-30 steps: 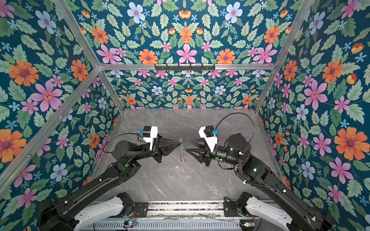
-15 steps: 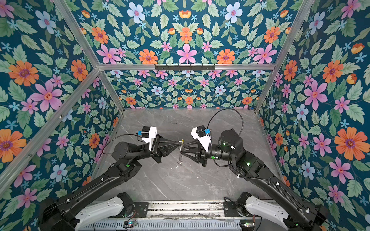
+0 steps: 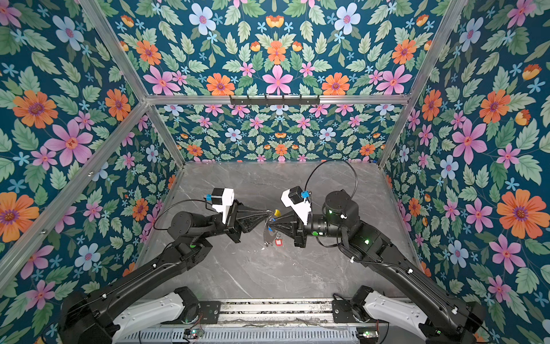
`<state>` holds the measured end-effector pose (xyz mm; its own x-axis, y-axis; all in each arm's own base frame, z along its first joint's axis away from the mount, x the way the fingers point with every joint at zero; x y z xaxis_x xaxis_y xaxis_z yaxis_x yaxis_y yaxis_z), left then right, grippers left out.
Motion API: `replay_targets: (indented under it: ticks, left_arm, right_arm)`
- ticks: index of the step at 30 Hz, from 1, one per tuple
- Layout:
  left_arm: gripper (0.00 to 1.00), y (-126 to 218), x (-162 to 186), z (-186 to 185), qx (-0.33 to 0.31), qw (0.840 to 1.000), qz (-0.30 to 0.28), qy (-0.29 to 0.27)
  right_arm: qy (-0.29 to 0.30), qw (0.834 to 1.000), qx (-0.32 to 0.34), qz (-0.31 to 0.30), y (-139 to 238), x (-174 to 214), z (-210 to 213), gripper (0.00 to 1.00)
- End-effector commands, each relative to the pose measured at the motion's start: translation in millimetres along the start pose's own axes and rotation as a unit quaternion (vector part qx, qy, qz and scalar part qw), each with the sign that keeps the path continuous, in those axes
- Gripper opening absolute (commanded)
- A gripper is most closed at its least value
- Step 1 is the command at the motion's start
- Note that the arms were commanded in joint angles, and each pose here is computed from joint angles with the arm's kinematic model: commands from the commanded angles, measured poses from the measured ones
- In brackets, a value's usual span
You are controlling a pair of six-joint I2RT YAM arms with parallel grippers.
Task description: Remove the keys from the keyring
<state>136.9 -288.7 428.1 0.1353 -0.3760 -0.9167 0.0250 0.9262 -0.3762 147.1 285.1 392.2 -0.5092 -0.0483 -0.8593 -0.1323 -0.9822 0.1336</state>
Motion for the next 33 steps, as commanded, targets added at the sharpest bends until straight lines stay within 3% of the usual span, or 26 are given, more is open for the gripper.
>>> replay_targets:
  ticks: [1, 9, 20, 33]
  left_arm:
    - [0.0, 1.4, -9.1, -2.9, 0.003, 1.0, -0.013, -0.015]
    - [0.0, 2.4, -7.6, -6.6, 0.008, 1.0, 0.004, -0.022]
    - [0.0, 0.2, 1.3, -16.2, 0.046, 0.998, 0.037, -0.006]
    - [0.0, -1.5, 4.1, -41.3, 0.144, 0.986, 0.072, 0.033]
  right_arm:
    - [0.001, 1.0, 0.004, 0.011, 4.9, 1.2, 1.7, 0.0]
    - [-0.016, 0.999, 0.011, 0.044, 23.9, -7.9, 5.3, 0.0]
    - [0.015, 0.995, 0.026, 0.093, 28.2, -16.9, 10.4, 0.0]
    - [0.047, 0.988, 0.04, 0.145, 31.4, -15.0, 6.9, 0.0]
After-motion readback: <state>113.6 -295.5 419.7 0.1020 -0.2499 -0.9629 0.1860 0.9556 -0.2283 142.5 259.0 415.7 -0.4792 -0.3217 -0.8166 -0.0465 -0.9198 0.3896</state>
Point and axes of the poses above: each gripper's point midway between its finger pads, its own y axis back along the fingers, its own z axis along the line the jaws close on, x = y × z, the point moved 1 cm from there along y, back along the fingers, and after that the axes turned 15 degrees about -y, right-handed, at the moved point
